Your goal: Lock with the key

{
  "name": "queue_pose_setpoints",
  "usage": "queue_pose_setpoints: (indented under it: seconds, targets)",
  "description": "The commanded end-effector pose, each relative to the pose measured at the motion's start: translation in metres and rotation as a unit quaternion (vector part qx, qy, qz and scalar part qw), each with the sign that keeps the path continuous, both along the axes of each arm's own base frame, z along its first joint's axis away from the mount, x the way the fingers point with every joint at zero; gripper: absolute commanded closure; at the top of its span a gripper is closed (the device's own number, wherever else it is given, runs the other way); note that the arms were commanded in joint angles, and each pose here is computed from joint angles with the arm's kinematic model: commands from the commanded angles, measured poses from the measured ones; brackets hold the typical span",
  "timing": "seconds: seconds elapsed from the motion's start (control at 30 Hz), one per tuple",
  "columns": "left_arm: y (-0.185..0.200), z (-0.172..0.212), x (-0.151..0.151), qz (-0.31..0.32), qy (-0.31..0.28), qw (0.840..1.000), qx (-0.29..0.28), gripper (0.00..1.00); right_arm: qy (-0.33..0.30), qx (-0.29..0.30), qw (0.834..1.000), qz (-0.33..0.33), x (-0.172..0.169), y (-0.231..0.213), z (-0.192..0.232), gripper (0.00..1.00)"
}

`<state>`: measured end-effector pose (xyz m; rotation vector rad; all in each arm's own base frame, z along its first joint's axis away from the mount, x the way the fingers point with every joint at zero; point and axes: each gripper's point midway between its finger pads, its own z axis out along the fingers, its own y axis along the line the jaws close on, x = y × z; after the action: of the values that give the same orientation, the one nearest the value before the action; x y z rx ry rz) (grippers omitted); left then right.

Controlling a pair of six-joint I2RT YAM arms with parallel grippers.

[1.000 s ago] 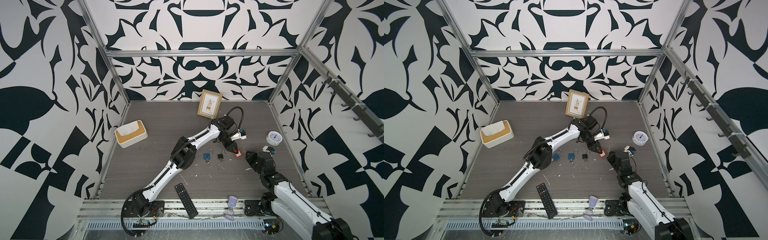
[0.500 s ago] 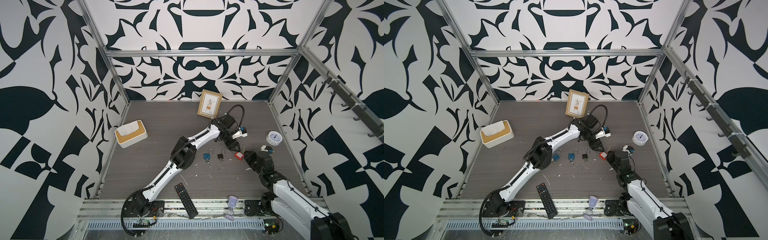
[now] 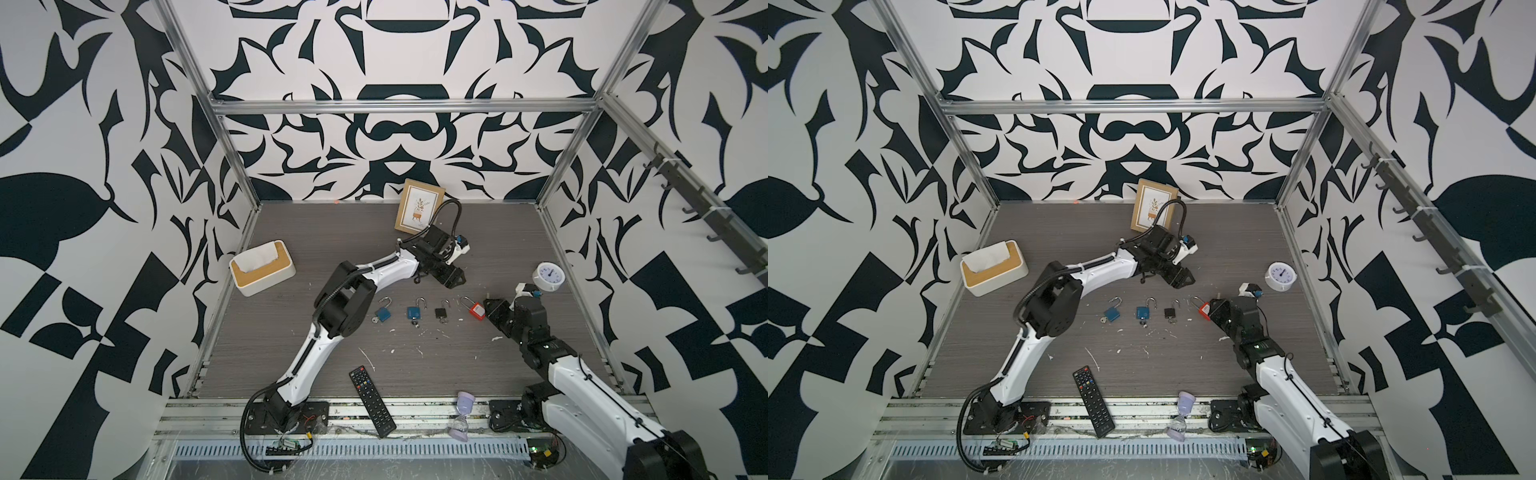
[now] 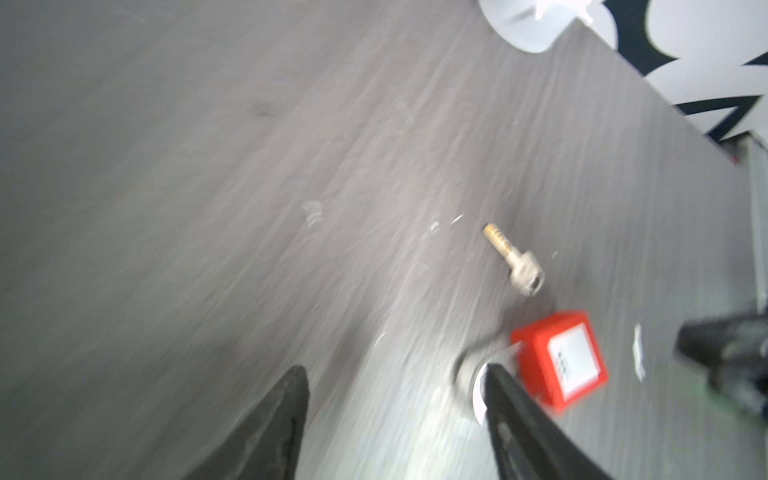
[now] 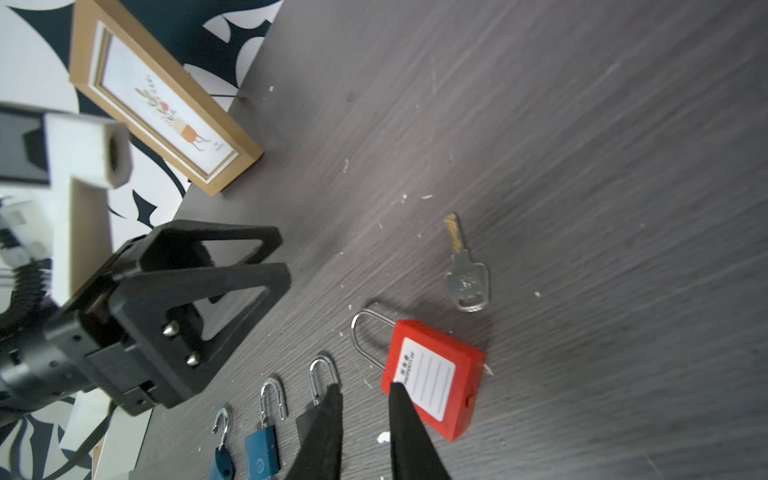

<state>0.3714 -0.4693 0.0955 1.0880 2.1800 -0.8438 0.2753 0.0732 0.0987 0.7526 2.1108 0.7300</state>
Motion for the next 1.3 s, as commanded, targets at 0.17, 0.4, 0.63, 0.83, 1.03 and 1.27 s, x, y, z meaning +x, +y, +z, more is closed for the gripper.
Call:
queue_pose_setpoints:
  seconds: [0.17,0.4,0.63,0.83,1.03,1.27]
  targets:
    - [0.085,0.13,-0.01,0.15,-0.109,0.98,-0.065,0.11,-0.007,-0.072,0.99,0.118,0.0,0.039,0.037,0.76]
    - [0.13,0.11,-0.095,0.114,0.083,0.983,-0.116,0.06,0.024,-0.197,0.961,0.195,0.0,0.096,0.039,0.64]
    - [0.179,0.101,-0.118,0.186,0.079,0.97,-0.133,0.06,0.043,-0.265,0.944,0.194,0.014,0.12,0.036,0.53]
    - [0.213,0.098,-0.114,0.248,0.038,0.956,-0.153,0.05,0.06,-0.286,0.935,0.198,0.019,0.122,0.025,0.46]
    - [0.226,0.089,-0.106,0.285,0.021,0.947,-0.144,0.06,0.07,-0.289,0.933,0.204,0.019,0.123,0.015,0.45]
    - [0.231,0.073,-0.097,0.317,0.031,0.937,-0.142,0.1,0.115,-0.295,0.922,0.223,0.018,0.132,-0.019,0.48]
